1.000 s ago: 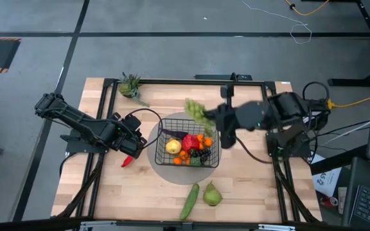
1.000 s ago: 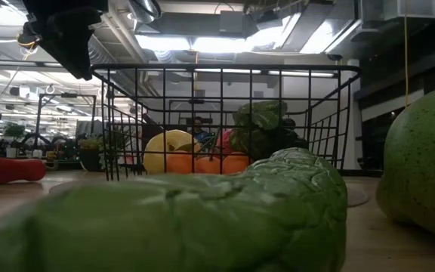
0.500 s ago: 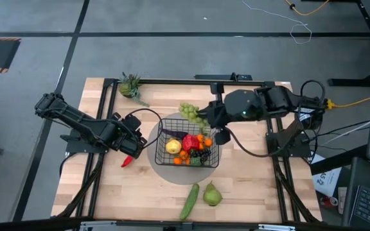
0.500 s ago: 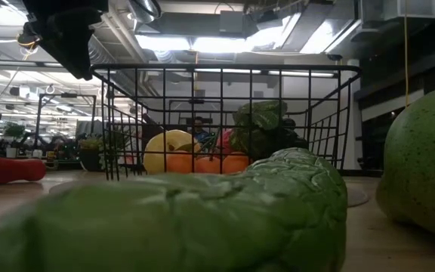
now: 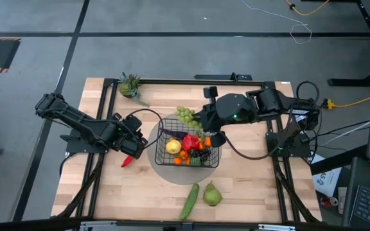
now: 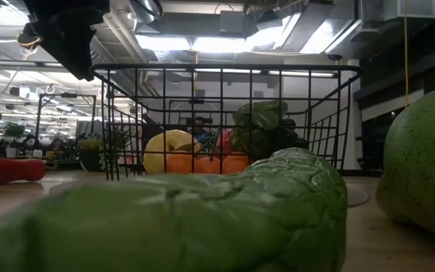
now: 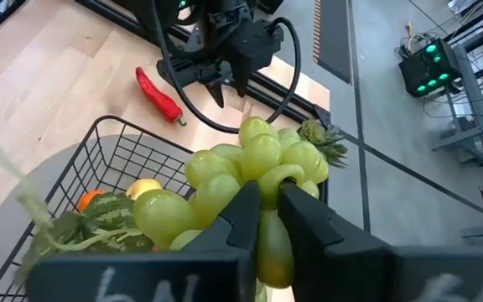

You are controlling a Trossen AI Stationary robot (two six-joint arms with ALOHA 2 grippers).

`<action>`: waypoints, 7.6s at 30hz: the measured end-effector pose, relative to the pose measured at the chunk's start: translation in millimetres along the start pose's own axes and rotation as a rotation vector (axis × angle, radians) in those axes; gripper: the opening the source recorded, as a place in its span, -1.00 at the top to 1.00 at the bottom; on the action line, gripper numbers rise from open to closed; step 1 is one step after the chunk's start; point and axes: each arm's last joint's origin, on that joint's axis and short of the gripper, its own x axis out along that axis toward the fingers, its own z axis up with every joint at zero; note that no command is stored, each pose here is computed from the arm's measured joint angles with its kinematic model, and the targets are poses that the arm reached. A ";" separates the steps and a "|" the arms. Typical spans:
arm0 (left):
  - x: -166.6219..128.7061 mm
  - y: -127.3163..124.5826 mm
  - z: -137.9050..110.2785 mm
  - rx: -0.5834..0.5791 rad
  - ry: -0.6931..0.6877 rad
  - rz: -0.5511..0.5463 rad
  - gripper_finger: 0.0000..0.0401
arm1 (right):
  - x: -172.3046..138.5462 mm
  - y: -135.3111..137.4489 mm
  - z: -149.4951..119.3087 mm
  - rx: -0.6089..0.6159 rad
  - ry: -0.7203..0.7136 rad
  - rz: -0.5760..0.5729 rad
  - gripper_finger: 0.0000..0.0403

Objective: Build produce basket
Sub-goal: Put the green grapes into the black wire basket, then put the red chili pepper into the black wire basket, then put the green cucumber into the black wire basket

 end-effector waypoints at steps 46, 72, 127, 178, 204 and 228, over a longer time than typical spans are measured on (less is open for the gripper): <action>-22.0 -15.6 -29.2 -0.037 0.375 -0.236 0.11 | 9.0 49.6 -48.4 0.359 0.525 0.145 0.16; 0.5 -41.1 -69.4 0.046 0.560 -0.056 0.11 | 51.4 120.2 -101.8 0.379 0.909 0.279 0.16; 13.0 -20.8 -59.1 -0.012 0.587 -0.030 0.88 | 39.7 150.4 -89.7 0.409 0.826 0.231 0.16; 2.6 -61.4 109.3 0.319 -0.275 -0.456 0.24 | 39.0 160.8 -81.6 0.399 0.728 0.228 0.16; 8.1 -46.1 77.7 0.419 0.072 -0.409 0.25 | 40.1 161.1 -80.1 0.410 0.711 0.231 0.16; -44.4 52.4 41.7 0.375 -0.180 -0.461 0.24 | 41.7 161.6 -77.7 0.421 0.683 0.237 0.16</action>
